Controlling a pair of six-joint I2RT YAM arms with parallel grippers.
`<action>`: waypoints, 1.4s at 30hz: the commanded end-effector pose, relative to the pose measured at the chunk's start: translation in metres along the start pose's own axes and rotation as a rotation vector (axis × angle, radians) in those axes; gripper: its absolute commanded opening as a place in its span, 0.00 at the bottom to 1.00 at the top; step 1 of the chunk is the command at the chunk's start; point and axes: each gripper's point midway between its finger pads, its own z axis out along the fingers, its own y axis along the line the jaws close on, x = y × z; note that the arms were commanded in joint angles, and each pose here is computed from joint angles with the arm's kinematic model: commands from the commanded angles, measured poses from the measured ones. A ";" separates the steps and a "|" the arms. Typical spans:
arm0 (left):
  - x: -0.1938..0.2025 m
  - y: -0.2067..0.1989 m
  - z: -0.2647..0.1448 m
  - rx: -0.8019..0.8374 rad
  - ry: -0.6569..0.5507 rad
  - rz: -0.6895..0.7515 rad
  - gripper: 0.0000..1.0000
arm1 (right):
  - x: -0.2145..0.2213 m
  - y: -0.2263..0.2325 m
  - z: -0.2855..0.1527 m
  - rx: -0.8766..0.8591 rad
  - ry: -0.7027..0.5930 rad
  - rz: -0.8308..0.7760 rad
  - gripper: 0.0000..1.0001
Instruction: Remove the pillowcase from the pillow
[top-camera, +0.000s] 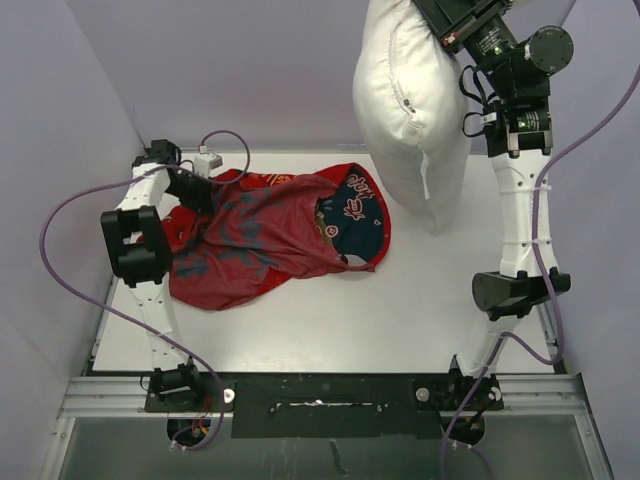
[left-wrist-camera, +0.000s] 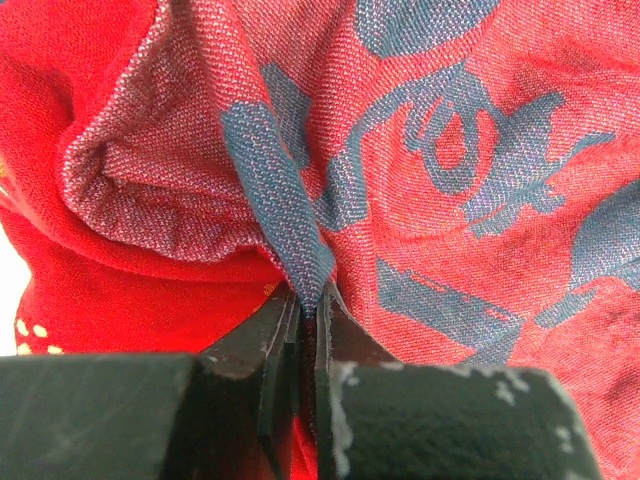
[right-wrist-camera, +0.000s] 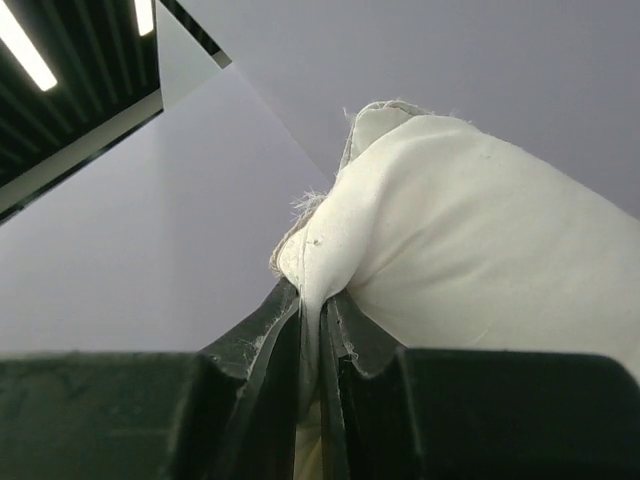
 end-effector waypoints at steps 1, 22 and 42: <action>-0.033 -0.003 -0.046 -0.069 -0.111 0.050 0.00 | -0.051 0.119 -0.037 -0.210 -0.188 -0.245 0.00; -0.058 0.122 -0.182 -0.444 -0.335 0.047 0.00 | -0.064 -0.017 -0.190 0.602 -0.045 -0.691 0.00; -0.076 0.060 -0.170 -0.265 -0.353 0.029 0.00 | -0.118 0.085 -0.196 0.590 -0.261 -0.939 0.00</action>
